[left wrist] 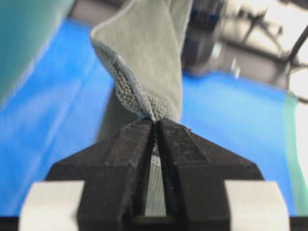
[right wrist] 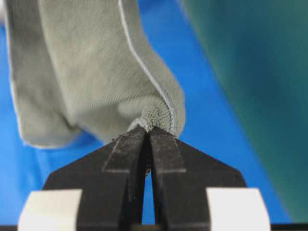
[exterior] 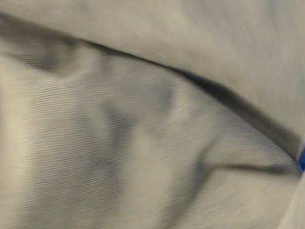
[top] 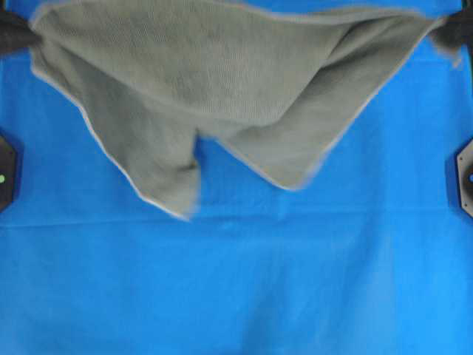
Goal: Fold a large towel.
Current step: 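Lift the towel with both grippers and shake it out flat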
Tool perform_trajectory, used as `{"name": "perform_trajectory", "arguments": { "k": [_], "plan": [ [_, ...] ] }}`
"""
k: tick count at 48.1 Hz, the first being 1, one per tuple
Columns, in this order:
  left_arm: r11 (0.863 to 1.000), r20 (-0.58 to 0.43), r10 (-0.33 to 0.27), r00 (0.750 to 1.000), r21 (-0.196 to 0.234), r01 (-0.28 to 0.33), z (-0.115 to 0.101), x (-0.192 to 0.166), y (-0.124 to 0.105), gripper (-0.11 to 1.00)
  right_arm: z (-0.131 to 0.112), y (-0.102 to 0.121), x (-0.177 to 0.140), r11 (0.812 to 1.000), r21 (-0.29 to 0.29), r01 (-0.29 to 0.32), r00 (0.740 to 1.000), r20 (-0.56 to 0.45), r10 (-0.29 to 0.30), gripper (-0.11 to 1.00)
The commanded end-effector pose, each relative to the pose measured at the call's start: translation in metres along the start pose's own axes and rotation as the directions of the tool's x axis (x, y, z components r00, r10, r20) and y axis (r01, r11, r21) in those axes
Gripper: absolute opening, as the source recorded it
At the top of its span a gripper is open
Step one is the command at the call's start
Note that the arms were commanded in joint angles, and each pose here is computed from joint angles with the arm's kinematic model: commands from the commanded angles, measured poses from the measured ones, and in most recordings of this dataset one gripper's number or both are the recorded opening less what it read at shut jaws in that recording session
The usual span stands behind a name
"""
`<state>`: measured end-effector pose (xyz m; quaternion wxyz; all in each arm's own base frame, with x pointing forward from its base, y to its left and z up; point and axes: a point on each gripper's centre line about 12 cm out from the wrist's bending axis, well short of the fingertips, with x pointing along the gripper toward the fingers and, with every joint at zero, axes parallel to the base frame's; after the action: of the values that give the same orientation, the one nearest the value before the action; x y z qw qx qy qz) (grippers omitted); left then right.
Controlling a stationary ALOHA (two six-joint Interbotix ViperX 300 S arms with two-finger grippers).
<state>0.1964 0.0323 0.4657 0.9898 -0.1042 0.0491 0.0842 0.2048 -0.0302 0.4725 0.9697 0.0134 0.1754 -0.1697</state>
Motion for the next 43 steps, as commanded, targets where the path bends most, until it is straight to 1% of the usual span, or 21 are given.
{"name": "perform_trajectory", "arguments": {
  "k": [1,6,8,11,13,16,19,23,26,29,31,32,35,40,43],
  "plan": [
    [1.000,0.061,-0.009,0.998,0.013,0.008,0.030,-0.002,-0.005,0.03,0.028,-0.003,-0.016,1.000,0.021,-0.009,0.997,0.081,0.007,0.01],
    [1.000,0.085,-0.026,0.996,0.018,0.025,0.046,-0.002,-0.011,0.03,0.044,-0.005,-0.028,0.999,0.030,-0.023,0.991,0.134,0.019,0.01],
    [0.999,0.089,-0.039,0.995,0.017,0.037,0.049,-0.002,-0.014,0.03,0.051,-0.004,-0.035,0.998,0.036,-0.044,0.986,0.163,0.038,0.01],
    [0.997,0.099,-0.076,0.992,0.014,0.075,0.055,-0.003,-0.022,0.03,0.058,0.001,-0.040,0.995,0.041,-0.092,0.977,0.196,0.082,0.01],
    [0.994,0.099,-0.110,0.989,0.015,0.109,0.057,-0.005,-0.030,0.03,0.062,0.007,-0.045,0.989,0.044,-0.140,0.967,0.222,0.127,0.01],
    [0.982,0.095,-0.187,0.978,0.019,0.186,0.057,-0.006,-0.045,0.03,0.067,0.018,-0.051,0.973,0.042,-0.225,0.944,0.256,0.207,0.01],
    [0.967,0.084,-0.255,0.963,0.021,0.254,0.055,-0.008,-0.060,0.03,0.070,0.031,-0.057,0.954,0.025,-0.300,0.917,0.284,0.281,0.01],
    [0.942,0.079,-0.334,0.939,0.024,0.334,0.053,-0.009,-0.077,0.03,0.072,0.044,-0.062,0.929,-0.005,-0.370,0.884,0.307,0.354,0.01],
    [0.924,0.081,-0.381,0.921,0.023,0.381,0.052,-0.008,-0.088,0.03,0.073,0.051,-0.064,0.915,-0.020,-0.402,0.865,0.319,0.387,0.01],
    [0.910,0.079,-0.415,0.906,0.020,0.415,0.049,-0.006,-0.097,0.03,0.072,0.056,-0.064,0.907,-0.033,-0.419,0.856,0.320,0.407,0.01],
    [0.902,0.083,-0.432,0.898,0.018,0.432,0.049,-0.004,-0.102,0.03,0.071,0.057,-0.062,0.908,-0.036,-0.416,0.858,0.316,0.406,0.01],
    [0.900,0.083,-0.435,0.897,0.016,0.435,0.048,-0.003,-0.103,0.03,0.071,0.058,-0.061,0.909,-0.038,-0.415,0.858,0.315,0.405,0.01],
    [0.900,0.075,-0.436,0.897,0.013,0.436,0.046,0.001,-0.105,0.03,0.070,0.059,-0.059,0.910,-0.041,-0.412,0.861,0.309,0.403,0.01],
    [0.903,0.055,-0.429,0.902,0.017,0.428,0.043,0.006,-0.105,0.03,0.068,0.060,-0.055,0.917,-0.053,-0.396,0.869,0.300,0.393,0.01],
    [0.912,0.051,-0.410,0.911,0.021,0.410,0.043,0.008,-0.101,0.03,0.066,0.060,-0.051,0.923,-0.061,-0.380,0.879,0.286,0.381,0.01]
  ]
}}
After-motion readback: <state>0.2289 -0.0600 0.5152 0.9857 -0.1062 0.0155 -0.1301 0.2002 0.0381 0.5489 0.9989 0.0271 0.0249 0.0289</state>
